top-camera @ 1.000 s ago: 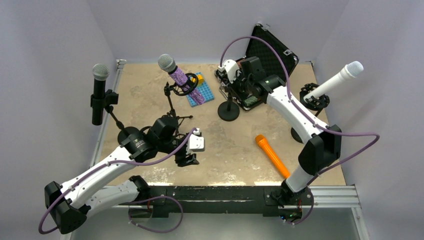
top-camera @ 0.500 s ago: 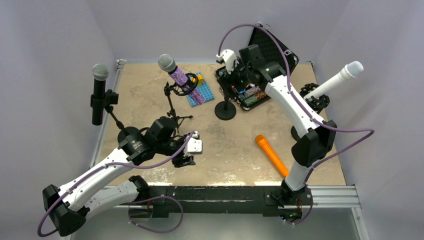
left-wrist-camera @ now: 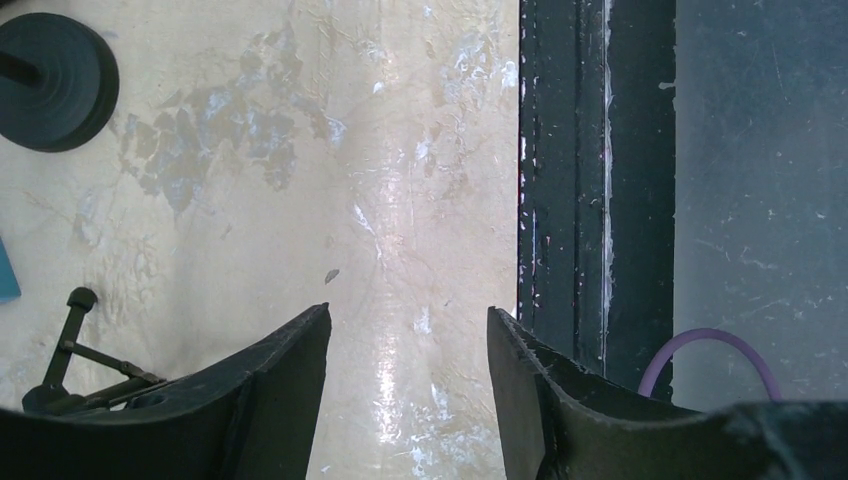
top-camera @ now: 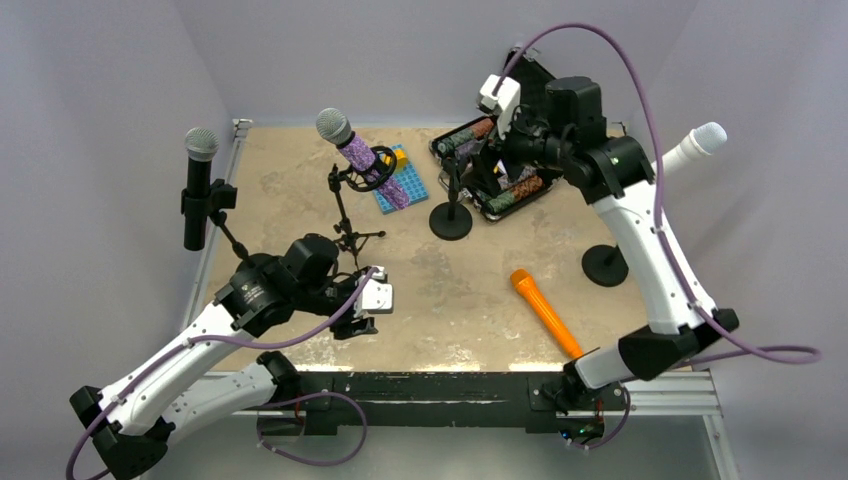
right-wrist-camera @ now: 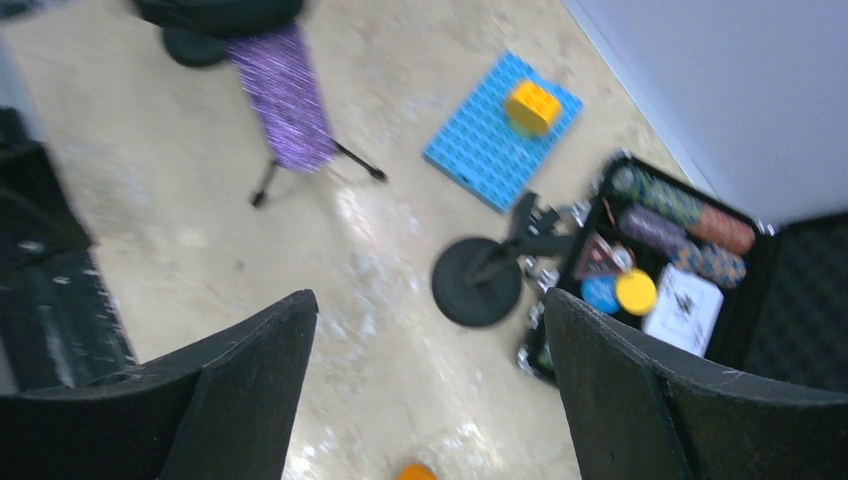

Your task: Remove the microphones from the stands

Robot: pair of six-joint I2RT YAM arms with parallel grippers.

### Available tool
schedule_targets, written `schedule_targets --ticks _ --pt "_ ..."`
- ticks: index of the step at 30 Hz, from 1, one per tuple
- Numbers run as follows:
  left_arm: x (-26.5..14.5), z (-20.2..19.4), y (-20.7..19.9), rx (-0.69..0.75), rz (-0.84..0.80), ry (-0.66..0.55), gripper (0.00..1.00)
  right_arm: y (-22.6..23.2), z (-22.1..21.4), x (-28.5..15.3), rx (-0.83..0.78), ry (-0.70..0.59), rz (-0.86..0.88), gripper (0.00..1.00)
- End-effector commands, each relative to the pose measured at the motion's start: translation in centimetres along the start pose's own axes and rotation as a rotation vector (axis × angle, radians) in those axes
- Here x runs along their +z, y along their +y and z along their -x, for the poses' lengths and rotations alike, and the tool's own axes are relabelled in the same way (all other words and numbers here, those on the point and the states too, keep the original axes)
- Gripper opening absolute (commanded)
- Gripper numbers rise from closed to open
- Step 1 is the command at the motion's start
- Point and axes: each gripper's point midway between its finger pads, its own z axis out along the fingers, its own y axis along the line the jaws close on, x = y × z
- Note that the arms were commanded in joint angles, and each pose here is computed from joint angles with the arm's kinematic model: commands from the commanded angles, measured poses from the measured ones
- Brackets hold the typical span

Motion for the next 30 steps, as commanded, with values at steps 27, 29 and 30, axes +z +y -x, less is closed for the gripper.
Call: schedule_targets --ticks 27,29,30 --pt "-8.3 3.8 7.4 -0.184 0.451 -0.115 0.7 10.2 14.1 13.7 -0.117 -0.33 0.169 0.78" --pt "-8.3 4.0 7.2 -0.183 0.436 -0.124 0.69 10.0 14.4 14.2 -0.127 -0.34 0.141 0.73" --pt "-8.2 4.3 7.1 -0.181 0.425 -0.137 0.69 10.0 14.5 14.4 -0.131 -0.343 0.138 0.72"
